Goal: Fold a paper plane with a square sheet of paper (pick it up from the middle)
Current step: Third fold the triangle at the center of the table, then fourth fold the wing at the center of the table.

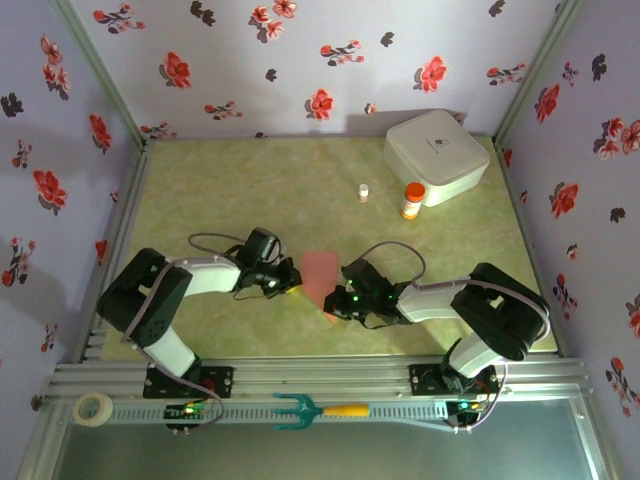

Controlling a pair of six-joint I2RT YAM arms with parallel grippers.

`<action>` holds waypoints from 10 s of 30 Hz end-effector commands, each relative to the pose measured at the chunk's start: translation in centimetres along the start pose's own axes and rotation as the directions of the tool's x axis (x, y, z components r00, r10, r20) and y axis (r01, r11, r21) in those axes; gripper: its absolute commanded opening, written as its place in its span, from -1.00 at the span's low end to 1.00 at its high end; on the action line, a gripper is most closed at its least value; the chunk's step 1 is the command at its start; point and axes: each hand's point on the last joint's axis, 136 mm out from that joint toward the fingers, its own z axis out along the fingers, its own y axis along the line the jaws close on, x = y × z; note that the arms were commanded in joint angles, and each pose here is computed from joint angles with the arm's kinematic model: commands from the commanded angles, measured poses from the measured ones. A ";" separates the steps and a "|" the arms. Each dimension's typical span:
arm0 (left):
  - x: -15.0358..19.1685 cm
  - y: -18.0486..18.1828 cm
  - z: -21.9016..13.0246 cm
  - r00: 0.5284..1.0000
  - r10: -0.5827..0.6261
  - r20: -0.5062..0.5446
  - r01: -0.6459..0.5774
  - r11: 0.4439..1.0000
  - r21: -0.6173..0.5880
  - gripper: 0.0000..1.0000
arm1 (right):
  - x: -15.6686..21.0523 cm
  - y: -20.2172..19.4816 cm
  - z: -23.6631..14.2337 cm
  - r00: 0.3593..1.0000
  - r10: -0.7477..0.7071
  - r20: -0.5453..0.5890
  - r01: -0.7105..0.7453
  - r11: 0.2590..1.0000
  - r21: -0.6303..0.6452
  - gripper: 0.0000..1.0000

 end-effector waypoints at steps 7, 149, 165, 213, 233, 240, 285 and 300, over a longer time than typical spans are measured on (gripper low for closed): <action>-1.7 -0.2 -2.8 0.996 0.054 0.074 -0.048 0.995 -0.083 -1.00 | 2.8 -5.6 0.3 0.991 0.022 -0.134 0.005 0.979 0.205 -1.00; 0.4 -3.3 -7.9 0.943 0.264 0.204 -0.270 0.963 0.005 -0.28 | -5.1 5.0 -3.5 0.975 -0.168 0.147 0.152 0.982 0.116 -0.16; -0.7 -2.7 -7.5 0.970 0.096 0.223 -0.117 0.989 0.085 -0.09 | -5.2 2.5 -2.5 0.983 -0.152 0.105 0.136 0.980 0.144 -0.09; -1.9 -3.0 -5.2 0.990 -0.004 0.142 -0.016 0.989 0.145 -0.01 | -5.1 2.9 -2.2 0.987 -0.141 0.072 0.147 0.985 -0.086 -0.72; -2.3 -2.5 -4.1 0.995 -0.015 0.096 0.001 0.989 0.147 0.01 | -5.0 2.0 -3.2 0.987 -0.152 0.041 0.155 0.984 -0.088 -0.80; -3.1 -2.9 -3.9 0.996 -0.020 0.082 0.005 0.984 0.178 0.03 | -5.3 3.3 -4.1 0.983 -0.176 0.058 0.183 0.971 -0.155 -0.86; -4.0 -2.9 -2.6 0.990 -0.089 0.109 0.057 0.962 0.266 -1.00 | -7.1 1.6 -6.6 0.974 -0.175 0.147 0.180 0.983 -0.022 -0.37; -5.3 -3.3 -4.7 0.961 -0.077 0.264 0.028 0.982 0.185 -1.00 | -11.8 0.7 -12.9 0.827 -0.372 0.422 0.271 0.921 0.279 -0.12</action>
